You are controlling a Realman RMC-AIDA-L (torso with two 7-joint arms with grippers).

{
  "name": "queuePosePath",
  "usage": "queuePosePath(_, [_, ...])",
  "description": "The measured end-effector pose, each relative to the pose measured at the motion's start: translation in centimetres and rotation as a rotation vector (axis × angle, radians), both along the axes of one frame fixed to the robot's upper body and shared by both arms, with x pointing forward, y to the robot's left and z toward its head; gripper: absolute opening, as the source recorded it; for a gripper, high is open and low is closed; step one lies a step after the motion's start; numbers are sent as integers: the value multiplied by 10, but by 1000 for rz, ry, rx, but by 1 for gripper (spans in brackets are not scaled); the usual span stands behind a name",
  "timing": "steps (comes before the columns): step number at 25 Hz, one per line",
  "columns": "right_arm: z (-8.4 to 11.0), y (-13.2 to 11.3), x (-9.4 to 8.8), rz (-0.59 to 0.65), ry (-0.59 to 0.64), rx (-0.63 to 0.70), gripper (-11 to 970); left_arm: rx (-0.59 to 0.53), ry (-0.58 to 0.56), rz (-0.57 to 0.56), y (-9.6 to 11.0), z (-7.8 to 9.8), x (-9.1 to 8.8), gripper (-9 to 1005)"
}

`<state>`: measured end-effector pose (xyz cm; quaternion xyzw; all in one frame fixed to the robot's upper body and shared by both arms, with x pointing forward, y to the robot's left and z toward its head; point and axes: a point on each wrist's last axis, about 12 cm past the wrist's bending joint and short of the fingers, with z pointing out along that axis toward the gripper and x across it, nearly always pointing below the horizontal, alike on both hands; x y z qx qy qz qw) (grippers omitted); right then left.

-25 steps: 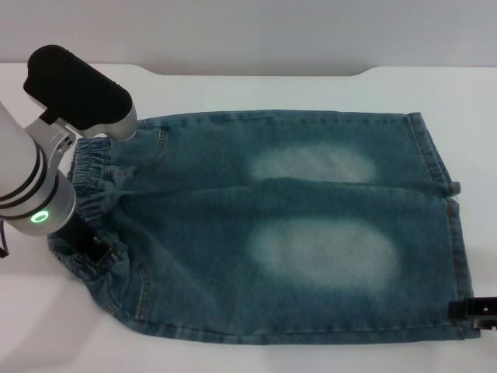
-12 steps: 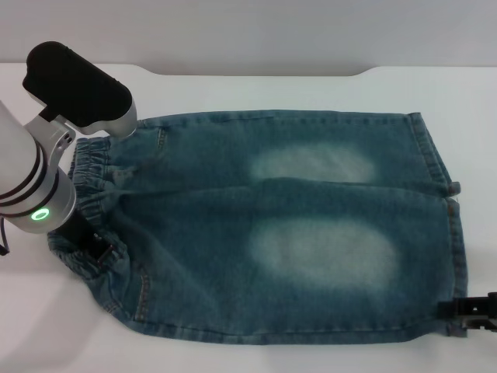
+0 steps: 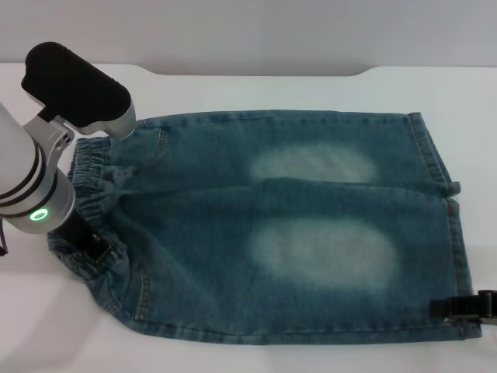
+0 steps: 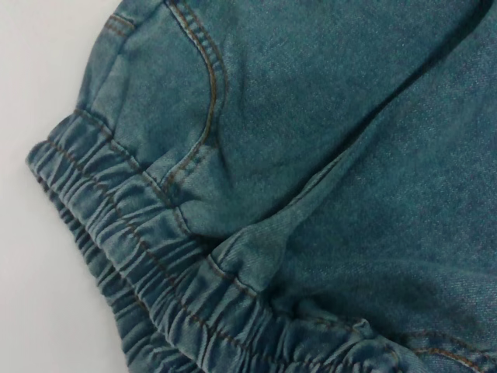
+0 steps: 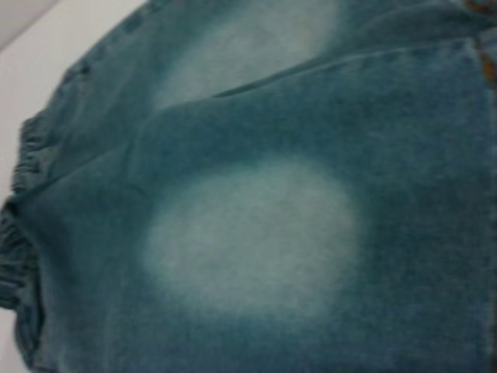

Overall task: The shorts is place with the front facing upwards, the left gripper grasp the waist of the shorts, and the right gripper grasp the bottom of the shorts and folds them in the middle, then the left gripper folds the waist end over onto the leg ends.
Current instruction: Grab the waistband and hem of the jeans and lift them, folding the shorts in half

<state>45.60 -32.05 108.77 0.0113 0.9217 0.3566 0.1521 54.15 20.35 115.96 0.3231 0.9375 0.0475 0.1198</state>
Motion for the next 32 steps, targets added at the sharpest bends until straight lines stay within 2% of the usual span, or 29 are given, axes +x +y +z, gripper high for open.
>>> queuePosePath(12, [3,-4,2,-30,19,-30,36,4,3,3,2,-1,0,46])
queuePosePath(16, [12,-6,4,-16,11,-83,184,6,6,1,1,-1,0,46])
queuePosePath(21, [14,-10,3,-30,12,-103,292,4,8,10,2,0,0,46])
queuePosePath(32, [-3,-6,1,-31,61,-66,549,5,-8,-5,-4,9,0,47])
